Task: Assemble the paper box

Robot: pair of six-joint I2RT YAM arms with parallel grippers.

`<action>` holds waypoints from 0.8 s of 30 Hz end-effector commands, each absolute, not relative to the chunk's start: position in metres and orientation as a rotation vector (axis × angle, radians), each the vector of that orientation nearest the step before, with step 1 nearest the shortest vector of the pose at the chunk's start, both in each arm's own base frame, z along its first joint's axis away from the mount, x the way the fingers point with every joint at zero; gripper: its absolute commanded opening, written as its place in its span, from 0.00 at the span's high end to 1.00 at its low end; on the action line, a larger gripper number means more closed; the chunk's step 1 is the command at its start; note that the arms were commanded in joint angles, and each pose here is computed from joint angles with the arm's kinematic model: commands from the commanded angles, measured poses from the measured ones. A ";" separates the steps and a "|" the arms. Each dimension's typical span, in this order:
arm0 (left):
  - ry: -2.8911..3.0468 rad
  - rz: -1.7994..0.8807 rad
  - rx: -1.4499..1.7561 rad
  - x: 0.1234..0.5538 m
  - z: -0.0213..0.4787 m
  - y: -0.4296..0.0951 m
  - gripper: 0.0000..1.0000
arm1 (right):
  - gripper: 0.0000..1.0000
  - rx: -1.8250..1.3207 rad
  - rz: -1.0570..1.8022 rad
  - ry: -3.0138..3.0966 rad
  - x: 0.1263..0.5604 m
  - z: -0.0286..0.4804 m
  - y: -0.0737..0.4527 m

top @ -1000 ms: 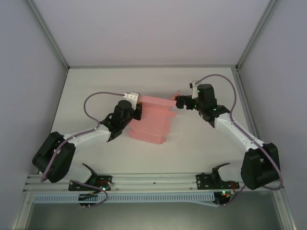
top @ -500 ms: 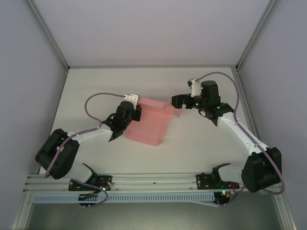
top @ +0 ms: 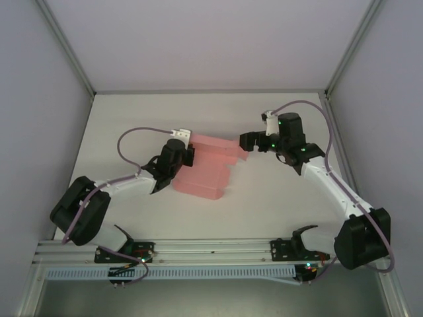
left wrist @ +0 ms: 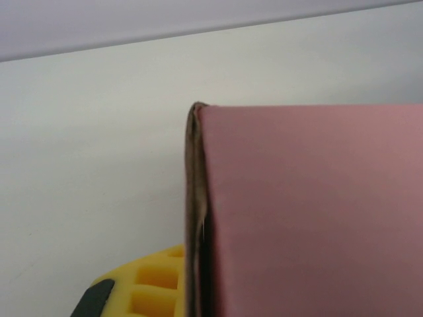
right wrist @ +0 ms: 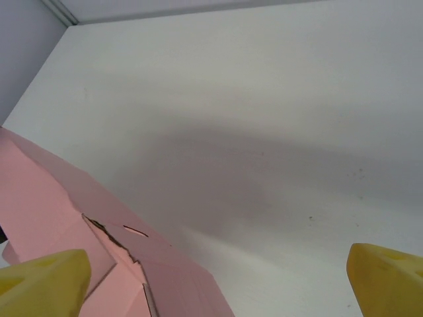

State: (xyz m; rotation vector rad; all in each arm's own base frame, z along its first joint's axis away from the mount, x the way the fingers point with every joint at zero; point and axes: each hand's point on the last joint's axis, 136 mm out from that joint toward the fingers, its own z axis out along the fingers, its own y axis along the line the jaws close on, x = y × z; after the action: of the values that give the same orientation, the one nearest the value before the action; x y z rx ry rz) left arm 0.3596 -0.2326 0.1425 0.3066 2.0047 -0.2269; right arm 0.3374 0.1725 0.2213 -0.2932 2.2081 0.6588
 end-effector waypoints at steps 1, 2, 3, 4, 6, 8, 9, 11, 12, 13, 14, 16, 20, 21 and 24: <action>1.984 -0.206 0.281 0.369 0.152 -0.233 1.00 | 0.00 -0.337 0.654 2.150 0.335 0.242 0.173; 1.983 -0.208 0.278 0.369 0.152 -0.233 1.00 | 0.00 -0.345 0.671 2.143 0.335 0.242 0.176; 1.984 -0.210 0.274 0.369 0.152 -0.233 1.00 | 0.00 -0.353 0.695 2.141 0.335 0.240 0.179; 1.983 -0.213 0.271 0.369 0.153 -0.233 1.00 | 0.00 -0.362 0.717 2.146 0.333 0.237 0.183; 1.982 -0.217 0.267 0.369 0.154 -0.233 1.00 | 0.00 -0.385 0.759 2.179 0.331 0.225 0.189; 1.976 -0.225 0.259 0.368 0.157 -0.233 1.00 | 0.01 -0.386 0.790 2.217 0.330 0.211 0.193; 1.971 -0.233 0.251 0.368 0.159 -0.232 1.00 | 0.01 -0.389 0.808 2.238 0.329 0.201 0.196; 1.966 -0.254 0.236 0.367 0.162 -0.233 1.00 | 0.01 -0.410 0.833 2.280 0.325 0.184 0.204; 1.965 -0.272 0.221 0.367 0.164 -0.232 1.00 | 0.02 -0.427 0.841 2.306 0.323 0.174 0.209; 1.960 -0.295 0.212 0.367 0.167 -0.233 1.00 | 0.02 -0.447 0.846 2.319 0.320 0.167 0.213; 1.954 -0.314 0.198 0.367 0.170 -0.234 1.00 | 0.02 -0.467 0.849 2.333 0.318 0.160 0.217; 1.945 -0.366 0.179 0.367 0.175 -0.237 1.00 | 0.04 -0.503 0.857 2.341 0.317 0.151 0.227; 1.935 -0.430 0.197 0.365 0.181 -0.245 1.00 | 0.01 -0.445 0.824 2.239 0.337 0.159 0.237; 1.934 -0.429 0.198 0.365 0.182 -0.245 1.00 | 0.00 -0.411 0.804 2.202 0.344 0.164 0.236; 1.939 -0.425 0.178 0.364 0.181 -0.242 1.00 | 0.00 -0.316 0.808 2.076 0.356 0.185 0.233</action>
State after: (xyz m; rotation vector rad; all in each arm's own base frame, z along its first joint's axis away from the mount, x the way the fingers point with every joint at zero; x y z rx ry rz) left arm 0.3610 -0.2377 0.1561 0.2170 1.9950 -0.3540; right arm 0.3313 0.2348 0.1470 -0.4316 2.2731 0.8151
